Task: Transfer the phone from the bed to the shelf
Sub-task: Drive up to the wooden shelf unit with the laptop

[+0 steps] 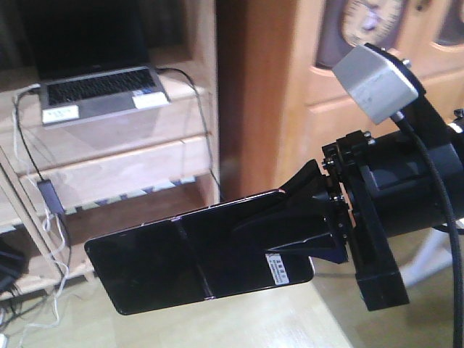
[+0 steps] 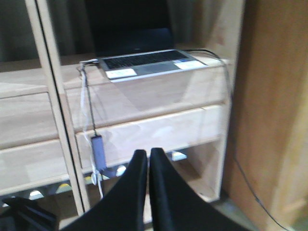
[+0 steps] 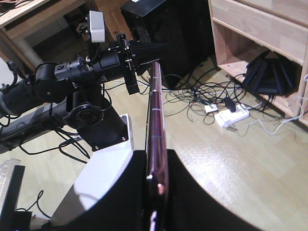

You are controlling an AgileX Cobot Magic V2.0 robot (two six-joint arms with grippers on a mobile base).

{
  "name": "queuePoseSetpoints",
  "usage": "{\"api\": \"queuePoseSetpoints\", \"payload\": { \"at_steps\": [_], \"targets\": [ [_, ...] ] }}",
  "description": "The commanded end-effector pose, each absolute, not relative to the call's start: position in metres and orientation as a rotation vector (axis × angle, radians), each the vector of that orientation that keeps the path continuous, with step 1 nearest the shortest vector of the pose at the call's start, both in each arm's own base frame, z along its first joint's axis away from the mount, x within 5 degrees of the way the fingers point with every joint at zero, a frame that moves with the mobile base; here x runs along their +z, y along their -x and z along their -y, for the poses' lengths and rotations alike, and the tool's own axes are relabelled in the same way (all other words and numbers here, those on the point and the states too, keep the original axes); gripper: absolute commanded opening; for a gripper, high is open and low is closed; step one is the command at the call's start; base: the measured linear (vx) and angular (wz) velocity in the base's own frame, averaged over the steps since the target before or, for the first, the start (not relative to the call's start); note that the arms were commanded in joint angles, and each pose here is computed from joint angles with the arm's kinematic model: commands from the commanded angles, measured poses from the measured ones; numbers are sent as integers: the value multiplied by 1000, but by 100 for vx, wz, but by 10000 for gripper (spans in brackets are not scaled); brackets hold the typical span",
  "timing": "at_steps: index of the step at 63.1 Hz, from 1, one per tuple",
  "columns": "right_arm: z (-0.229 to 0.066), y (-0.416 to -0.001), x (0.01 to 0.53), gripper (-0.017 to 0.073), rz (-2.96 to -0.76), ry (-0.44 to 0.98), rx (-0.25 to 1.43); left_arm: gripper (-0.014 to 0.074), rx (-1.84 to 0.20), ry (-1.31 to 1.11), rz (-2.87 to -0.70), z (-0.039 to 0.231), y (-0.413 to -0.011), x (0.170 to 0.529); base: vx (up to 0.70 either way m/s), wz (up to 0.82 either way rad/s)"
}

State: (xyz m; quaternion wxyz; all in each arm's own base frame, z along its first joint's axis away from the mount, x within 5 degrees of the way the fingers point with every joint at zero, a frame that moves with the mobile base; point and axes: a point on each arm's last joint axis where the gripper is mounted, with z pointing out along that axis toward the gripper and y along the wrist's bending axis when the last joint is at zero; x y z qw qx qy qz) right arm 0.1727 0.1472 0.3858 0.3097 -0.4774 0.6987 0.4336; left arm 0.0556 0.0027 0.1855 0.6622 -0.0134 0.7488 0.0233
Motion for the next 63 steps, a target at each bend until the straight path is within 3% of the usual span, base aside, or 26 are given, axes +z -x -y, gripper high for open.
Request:
{"api": "queuePoseSetpoints", "payload": {
  "at_steps": [1,63],
  "targets": [
    [-147,-160,405,-2,-1747,1261,1251,1,49,38,-1622,-3,-56,190,38,25],
    [-147,-160,405,-2,-1747,1261,1251,1,49,38,-1622,-3,-56,190,34,30]
  ]
}}
